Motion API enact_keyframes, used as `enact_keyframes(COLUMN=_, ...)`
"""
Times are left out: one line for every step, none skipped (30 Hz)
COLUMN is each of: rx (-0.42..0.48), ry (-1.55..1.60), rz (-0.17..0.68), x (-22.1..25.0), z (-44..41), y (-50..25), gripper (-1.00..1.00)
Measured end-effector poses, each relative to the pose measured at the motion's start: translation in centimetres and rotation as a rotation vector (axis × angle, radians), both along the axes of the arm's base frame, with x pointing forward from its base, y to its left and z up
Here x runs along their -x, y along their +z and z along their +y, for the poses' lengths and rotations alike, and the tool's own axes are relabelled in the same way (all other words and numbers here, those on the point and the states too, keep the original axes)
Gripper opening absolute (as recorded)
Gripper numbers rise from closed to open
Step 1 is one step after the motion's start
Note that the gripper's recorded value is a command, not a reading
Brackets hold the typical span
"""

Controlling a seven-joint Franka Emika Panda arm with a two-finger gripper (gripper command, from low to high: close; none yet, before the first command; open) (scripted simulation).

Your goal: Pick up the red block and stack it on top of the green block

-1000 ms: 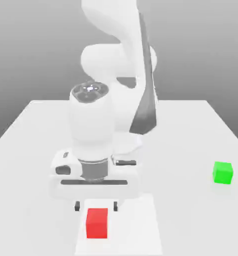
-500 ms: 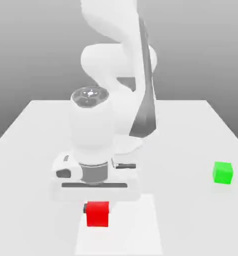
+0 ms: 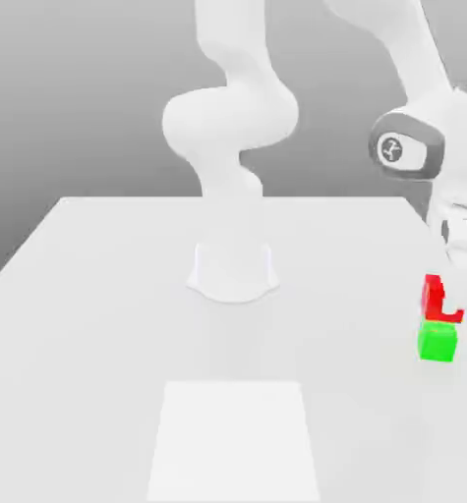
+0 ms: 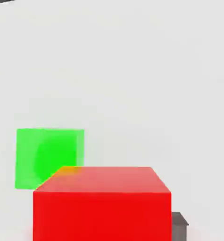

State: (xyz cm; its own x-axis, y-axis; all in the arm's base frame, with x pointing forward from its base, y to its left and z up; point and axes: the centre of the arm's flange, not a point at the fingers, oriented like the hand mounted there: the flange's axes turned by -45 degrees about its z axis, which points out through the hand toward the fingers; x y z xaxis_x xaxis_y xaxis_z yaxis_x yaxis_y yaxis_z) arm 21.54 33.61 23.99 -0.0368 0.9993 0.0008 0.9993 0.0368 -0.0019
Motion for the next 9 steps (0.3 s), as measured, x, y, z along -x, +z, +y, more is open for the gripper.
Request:
enact_keyframes(rx=0.001, ry=0.012, rz=-0.002, x=0.1, z=0.1, y=-0.7, gripper=-1.0)
enact_keyframes(rx=0.002, ry=0.017, rz=-0.004, x=0.2, z=0.2, y=-1.6, gripper=-1.0)
enact_keyframes(rx=0.003, ry=0.02, rz=-0.005, x=0.2, z=0.2, y=-2.5, gripper=-1.0)
enact_keyframes(rx=0.003, ry=0.019, rz=-0.005, x=0.1, z=0.1, y=-3.5, gripper=-1.0)
enact_keyframes(rx=0.002, ry=0.021, rz=-0.004, x=0.2, z=0.1, y=-4.6, gripper=-1.0)
enact_keyframes(rx=0.002, ry=0.023, rz=-0.003, x=0.3, z=0.1, y=-5.4, gripper=1.0)
enact_keyframes(rx=0.002, ry=0.022, rz=-0.003, x=0.3, z=0.1, y=-5.4, gripper=1.0)
enact_keyframes(rx=0.002, ry=0.022, rz=-0.003, x=0.3, z=0.1, y=-5.4, gripper=1.0)
enact_keyframes(rx=0.002, ry=0.022, rz=-0.003, x=0.3, z=0.1, y=-5.4, gripper=1.0)
